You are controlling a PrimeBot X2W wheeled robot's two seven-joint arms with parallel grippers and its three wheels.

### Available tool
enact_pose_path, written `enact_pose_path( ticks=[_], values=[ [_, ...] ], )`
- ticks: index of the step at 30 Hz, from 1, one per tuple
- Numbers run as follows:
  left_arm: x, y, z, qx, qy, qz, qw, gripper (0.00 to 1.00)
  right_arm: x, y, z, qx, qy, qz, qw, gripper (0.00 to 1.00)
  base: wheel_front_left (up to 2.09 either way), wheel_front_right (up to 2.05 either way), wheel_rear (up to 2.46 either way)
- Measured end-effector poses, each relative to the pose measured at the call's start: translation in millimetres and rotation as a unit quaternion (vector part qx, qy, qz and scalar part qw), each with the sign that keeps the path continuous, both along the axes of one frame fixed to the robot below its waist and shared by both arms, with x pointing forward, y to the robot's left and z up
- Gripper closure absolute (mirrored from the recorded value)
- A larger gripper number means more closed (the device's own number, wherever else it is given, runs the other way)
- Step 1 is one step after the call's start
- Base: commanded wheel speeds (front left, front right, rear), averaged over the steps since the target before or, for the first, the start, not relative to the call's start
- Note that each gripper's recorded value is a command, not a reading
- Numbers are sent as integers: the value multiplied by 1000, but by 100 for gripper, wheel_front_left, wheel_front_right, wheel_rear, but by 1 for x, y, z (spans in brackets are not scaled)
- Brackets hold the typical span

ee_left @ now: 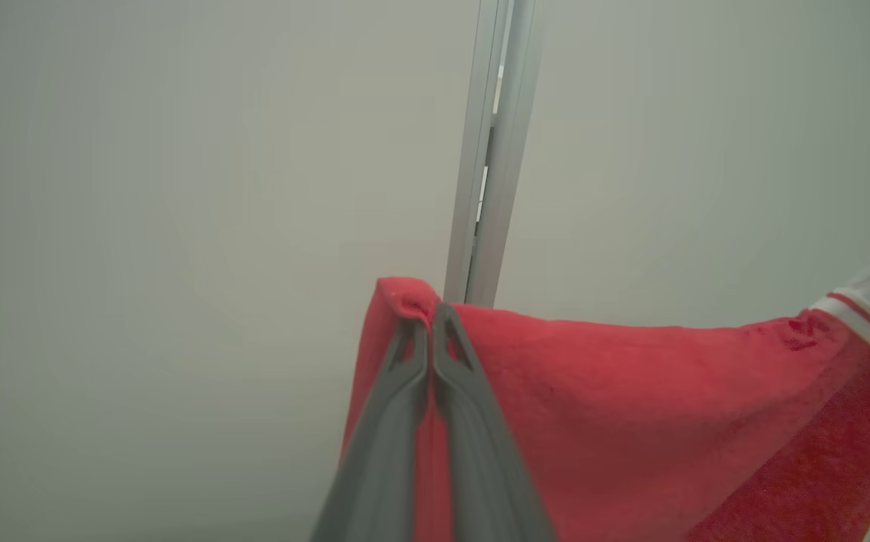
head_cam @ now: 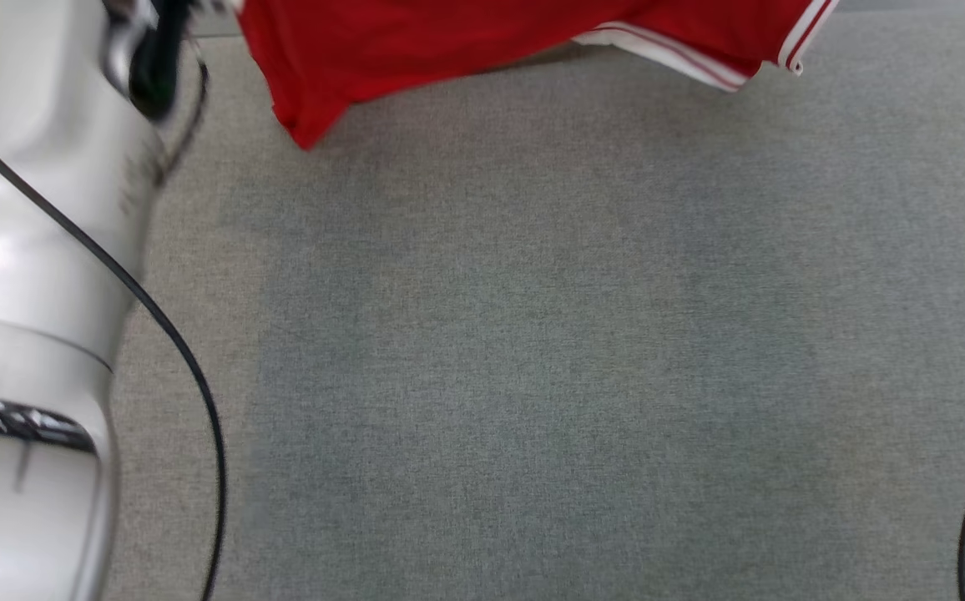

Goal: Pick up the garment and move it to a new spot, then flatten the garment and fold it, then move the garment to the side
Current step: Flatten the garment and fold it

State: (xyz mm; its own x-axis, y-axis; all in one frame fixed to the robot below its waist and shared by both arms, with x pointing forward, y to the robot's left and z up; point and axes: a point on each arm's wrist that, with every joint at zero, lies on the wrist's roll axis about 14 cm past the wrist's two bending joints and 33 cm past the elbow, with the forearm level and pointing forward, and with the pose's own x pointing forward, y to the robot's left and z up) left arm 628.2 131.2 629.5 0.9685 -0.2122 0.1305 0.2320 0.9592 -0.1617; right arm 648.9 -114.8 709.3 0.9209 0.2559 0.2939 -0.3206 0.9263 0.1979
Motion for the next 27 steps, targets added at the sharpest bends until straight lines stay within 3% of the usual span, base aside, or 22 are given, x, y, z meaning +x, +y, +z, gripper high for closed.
enact_pose_path(
  ticks=[5,12,18,27],
  values=[
    [-22,-1,-94,23,85,-8,996,100,-13,6,-106,16,104,31,994,100,0,0,0],
    [-70,2,-142,-24,114,-12,993,100,-80,2,-223,35,218,57,974,100,0,0,0],
    [-123,8,-167,-42,127,-7,991,100,-147,10,-265,81,270,76,956,100,0,0,0],
    [-216,8,-199,-34,170,-14,985,100,-227,-3,-262,136,269,65,951,100,0,0,0]
  ],
)
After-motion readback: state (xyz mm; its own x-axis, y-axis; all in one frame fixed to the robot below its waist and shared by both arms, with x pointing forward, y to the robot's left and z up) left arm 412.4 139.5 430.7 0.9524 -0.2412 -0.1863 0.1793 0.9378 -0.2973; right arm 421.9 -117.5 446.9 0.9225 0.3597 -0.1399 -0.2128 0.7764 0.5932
